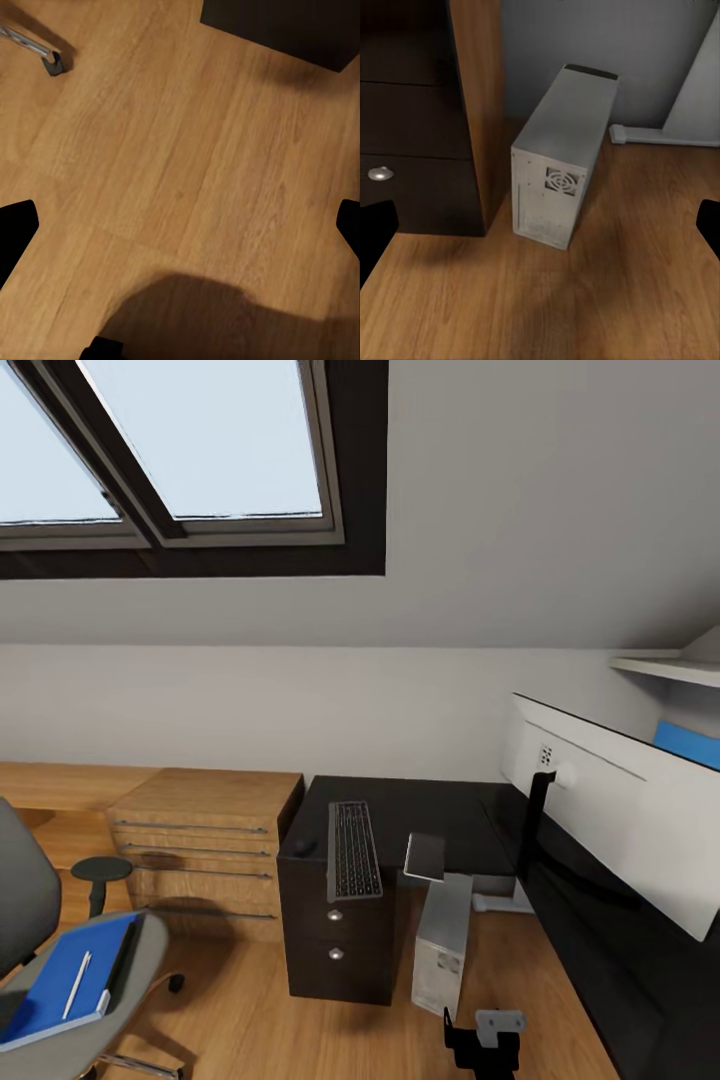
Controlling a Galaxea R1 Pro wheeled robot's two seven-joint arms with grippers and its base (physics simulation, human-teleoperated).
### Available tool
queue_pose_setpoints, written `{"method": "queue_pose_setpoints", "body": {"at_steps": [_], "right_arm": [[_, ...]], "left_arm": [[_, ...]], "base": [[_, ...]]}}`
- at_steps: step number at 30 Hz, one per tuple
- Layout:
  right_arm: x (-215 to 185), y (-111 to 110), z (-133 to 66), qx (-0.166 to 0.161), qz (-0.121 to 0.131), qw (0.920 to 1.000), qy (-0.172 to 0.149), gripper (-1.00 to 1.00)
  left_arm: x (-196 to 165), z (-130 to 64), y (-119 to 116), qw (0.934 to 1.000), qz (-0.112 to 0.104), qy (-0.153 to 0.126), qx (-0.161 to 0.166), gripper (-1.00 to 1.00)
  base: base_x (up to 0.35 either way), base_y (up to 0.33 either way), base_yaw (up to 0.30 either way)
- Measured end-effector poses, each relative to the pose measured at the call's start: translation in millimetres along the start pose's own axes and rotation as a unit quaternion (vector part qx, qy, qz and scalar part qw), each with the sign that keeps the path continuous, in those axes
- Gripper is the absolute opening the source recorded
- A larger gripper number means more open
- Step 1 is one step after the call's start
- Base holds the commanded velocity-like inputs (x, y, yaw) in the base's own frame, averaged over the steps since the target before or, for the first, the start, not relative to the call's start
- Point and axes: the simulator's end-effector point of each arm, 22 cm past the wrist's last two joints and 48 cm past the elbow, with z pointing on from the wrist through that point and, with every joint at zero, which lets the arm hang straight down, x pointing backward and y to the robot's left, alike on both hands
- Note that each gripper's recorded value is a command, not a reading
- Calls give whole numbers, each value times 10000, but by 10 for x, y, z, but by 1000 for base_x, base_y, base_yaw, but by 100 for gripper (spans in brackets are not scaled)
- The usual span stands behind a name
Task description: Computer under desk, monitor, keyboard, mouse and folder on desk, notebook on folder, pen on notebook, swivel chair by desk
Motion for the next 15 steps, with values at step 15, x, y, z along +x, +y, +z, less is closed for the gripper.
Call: {"method": "queue_pose_setpoints", "body": {"at_steps": [15], "right_arm": [[-161,-11,-100,-1,-1,10000,10,100]], "left_arm": [[-99,-165,-7,10000,0,7,-3,100]], "base": [[0,0,0]]}}
